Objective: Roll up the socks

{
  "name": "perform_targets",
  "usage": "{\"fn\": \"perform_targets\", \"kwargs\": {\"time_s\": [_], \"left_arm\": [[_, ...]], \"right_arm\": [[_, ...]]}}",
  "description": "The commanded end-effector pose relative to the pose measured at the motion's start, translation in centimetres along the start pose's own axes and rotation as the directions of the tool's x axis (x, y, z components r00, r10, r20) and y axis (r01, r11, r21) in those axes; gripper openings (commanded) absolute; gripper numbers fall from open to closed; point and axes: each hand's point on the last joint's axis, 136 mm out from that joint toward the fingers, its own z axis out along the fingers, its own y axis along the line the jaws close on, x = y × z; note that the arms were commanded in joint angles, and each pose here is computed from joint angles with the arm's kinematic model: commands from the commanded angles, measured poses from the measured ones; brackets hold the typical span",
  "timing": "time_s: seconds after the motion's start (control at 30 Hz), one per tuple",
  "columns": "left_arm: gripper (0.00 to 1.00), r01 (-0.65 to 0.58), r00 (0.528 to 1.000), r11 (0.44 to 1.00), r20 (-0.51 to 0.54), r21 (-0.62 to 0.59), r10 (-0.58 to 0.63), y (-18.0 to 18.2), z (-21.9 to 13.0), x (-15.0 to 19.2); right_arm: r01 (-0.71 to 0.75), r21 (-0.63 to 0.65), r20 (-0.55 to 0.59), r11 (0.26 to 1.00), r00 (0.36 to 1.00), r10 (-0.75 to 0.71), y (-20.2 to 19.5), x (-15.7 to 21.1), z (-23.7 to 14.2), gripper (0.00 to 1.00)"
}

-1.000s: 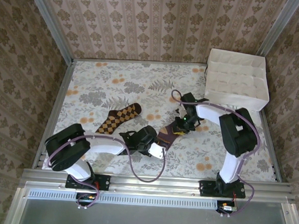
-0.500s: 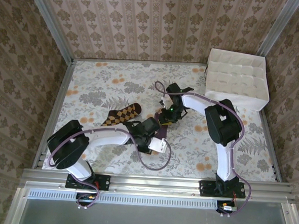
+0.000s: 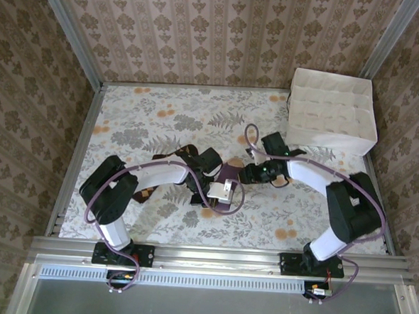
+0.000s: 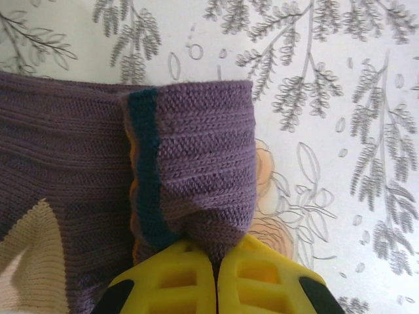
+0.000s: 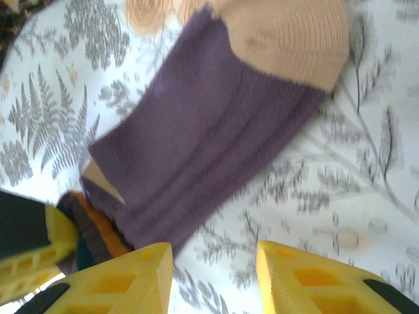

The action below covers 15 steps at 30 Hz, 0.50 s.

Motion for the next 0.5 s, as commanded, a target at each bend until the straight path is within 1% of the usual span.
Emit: {"fn": "perform_targets", "kwargs": {"time_s": [0.0, 0.1, 0.23, 0.37, 0.47], "left_arm": [[0.00, 0.054, 0.998, 0.983, -0.043, 0.178, -0.047, -2.8, 0.1, 1.5], [0.00, 0.090, 0.996, 0.973, -0.040, 0.214, -0.084, -2.3, -0.1, 1.3], [0.00, 0.147, 0.989, 0.958, -0.050, 0.246, -0.139, -1.2, -0.1, 1.2], [0.00, 0.189, 0.982, 0.944, -0.064, 0.270, -0.178, -0.6, 0.0, 0.9], [0.00, 0.215, 0.977, 0.934, -0.071, 0.286, -0.203, -0.3, 0.1, 0.6]], "right_arm": [[0.080, -0.040, 0.130, 0.996, 0.989, -0.074, 1.8, -0.1, -1.6, 0.39], [0.206, 0.008, 0.204, 0.979, 0.958, -0.203, 3.1, 1.7, -2.9, 0.39], [0.360, 0.073, 0.310, 0.930, 0.878, -0.364, 5.1, 3.6, -3.6, 0.39], [0.439, 0.082, 0.385, 0.895, 0.814, -0.435, 6.6, 4.6, -3.6, 0.41], [0.509, 0.076, 0.411, 0.857, 0.767, -0.492, 7.6, 5.3, -3.1, 0.43]]}}
